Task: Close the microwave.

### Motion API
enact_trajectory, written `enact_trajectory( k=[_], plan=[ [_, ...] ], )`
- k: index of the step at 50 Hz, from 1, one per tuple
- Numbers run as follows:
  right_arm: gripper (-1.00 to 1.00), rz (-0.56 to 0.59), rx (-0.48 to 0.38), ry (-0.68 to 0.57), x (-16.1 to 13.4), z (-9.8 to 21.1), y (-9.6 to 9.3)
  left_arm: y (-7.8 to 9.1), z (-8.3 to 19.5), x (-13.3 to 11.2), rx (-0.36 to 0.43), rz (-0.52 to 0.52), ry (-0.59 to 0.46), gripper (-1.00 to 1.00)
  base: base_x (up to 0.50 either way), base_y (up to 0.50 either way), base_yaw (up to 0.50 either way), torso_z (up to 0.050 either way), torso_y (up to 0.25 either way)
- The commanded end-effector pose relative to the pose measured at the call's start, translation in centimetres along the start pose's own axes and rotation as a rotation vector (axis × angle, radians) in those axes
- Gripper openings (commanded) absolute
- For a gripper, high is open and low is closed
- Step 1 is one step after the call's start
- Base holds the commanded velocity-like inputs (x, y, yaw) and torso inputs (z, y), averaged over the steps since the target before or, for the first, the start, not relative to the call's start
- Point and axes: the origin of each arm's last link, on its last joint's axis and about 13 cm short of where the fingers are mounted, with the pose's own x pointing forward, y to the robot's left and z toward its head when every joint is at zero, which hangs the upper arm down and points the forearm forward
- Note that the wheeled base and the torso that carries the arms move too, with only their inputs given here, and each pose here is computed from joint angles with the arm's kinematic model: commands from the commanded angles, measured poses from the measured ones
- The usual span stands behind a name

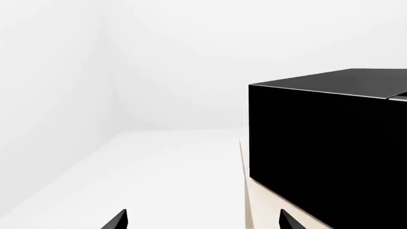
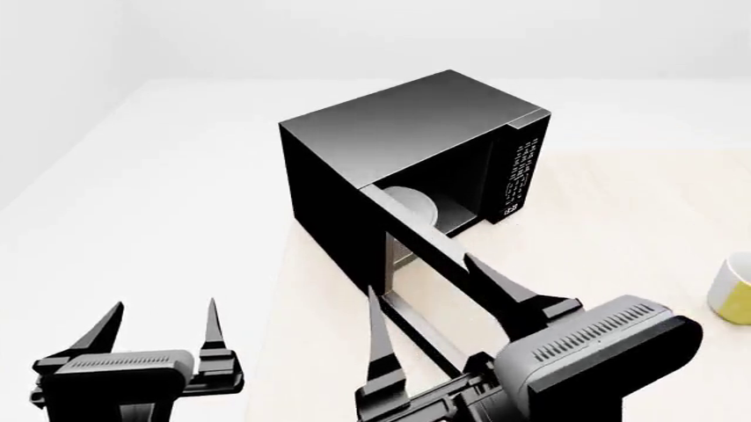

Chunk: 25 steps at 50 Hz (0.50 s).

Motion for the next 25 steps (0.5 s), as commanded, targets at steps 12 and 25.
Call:
enact_trajectory(
  k=[12, 25],
  plan=[
    [1.00, 0.065, 0.054, 0.130, -0.5, -1.5, 0.5, 0.0, 0.1, 0.0, 0.000, 0.001, -0.001, 1.00, 0.00, 0.00, 0.00, 0.000, 0.000],
    [1.00, 0.047, 0.037, 0.198, -0.5, -2.3, 0.4, 0.1, 0.0, 0.0, -0.002, 0.000, 0.000, 1.00, 0.00, 0.00, 0.00, 0.000, 0.000]
  ],
)
